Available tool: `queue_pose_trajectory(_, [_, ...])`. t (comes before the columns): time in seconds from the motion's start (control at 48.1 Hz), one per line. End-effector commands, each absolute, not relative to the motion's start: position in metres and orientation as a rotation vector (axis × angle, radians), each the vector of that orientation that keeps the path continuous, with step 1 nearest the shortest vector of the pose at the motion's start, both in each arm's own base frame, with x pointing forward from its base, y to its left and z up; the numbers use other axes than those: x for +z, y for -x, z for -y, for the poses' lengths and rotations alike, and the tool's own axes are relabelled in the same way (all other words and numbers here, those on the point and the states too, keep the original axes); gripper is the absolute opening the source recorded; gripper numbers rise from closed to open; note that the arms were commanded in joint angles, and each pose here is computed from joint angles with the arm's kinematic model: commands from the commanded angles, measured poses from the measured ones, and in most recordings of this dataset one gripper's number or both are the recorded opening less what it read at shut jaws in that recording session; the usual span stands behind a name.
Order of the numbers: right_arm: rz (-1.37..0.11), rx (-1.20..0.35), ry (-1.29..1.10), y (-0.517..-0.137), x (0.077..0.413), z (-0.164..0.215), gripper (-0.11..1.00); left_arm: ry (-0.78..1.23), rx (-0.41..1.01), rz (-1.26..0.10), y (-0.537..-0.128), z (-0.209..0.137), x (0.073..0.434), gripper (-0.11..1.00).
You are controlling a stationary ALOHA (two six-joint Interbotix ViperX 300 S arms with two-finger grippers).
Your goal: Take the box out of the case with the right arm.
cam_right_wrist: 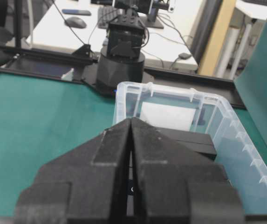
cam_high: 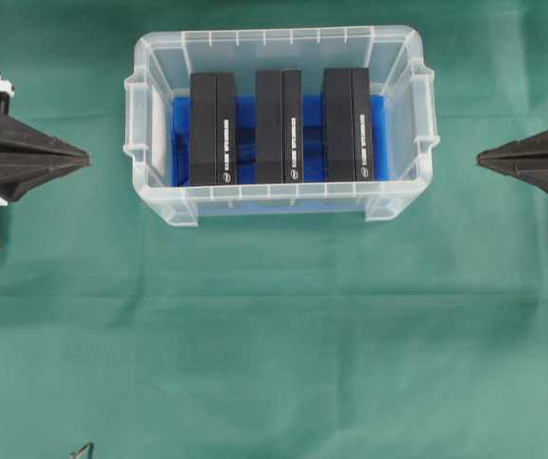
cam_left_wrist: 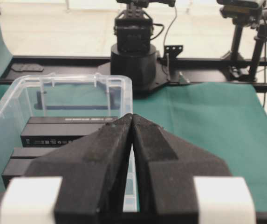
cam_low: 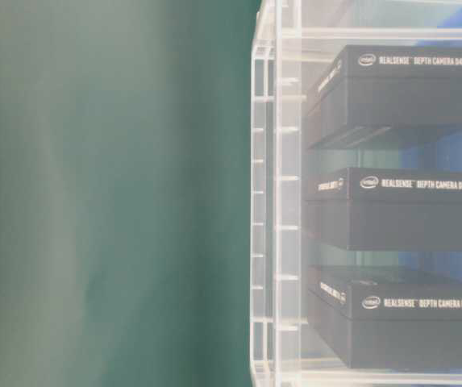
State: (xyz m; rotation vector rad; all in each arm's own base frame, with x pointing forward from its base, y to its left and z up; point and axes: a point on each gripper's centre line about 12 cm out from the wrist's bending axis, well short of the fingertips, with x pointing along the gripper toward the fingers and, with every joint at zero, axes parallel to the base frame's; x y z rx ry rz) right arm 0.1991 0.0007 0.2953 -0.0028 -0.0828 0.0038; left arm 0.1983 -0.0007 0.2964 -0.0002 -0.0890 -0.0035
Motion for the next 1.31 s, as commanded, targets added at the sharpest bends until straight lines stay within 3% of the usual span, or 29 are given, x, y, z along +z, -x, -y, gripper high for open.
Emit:
queue_pose_trajectory(0.0, [0.095, 0.002, -0.011, -0.201, 0.301, 0.0, 0.0, -0.024, -0.006, 0.09, -0.201, 0.001, 0.305, 0.0])
queue_pose_trajectory(0.353, [0.032, 0.002, -0.066, -0.205, 0.317, 0.0, 0.0, -0.009, -0.007, 0.123, -0.194, 0.001, 0.324, 0.0])
queue_pose_trajectory(0.561, [0.07, 0.007, -0.146, -0.207, 0.37, 0.0, 0.0, 0.033, -0.016, 0.121, -0.189, 0.002, 0.367, 0.0])
queue_pose_trajectory(0.873, [-0.028, 0.0, -0.169, -0.214, 0.433, 0.0, 0.0, 0.055, -0.005, 0.008, -0.183, 0.001, 0.433, 0.0])
queue_pose_trajectory(1.289, [-0.225, -0.023, -0.17, -0.217, 0.413, 0.001, 0.0, 0.055, 0.004, -0.142, -0.19, 0.001, 0.429, 0.0])
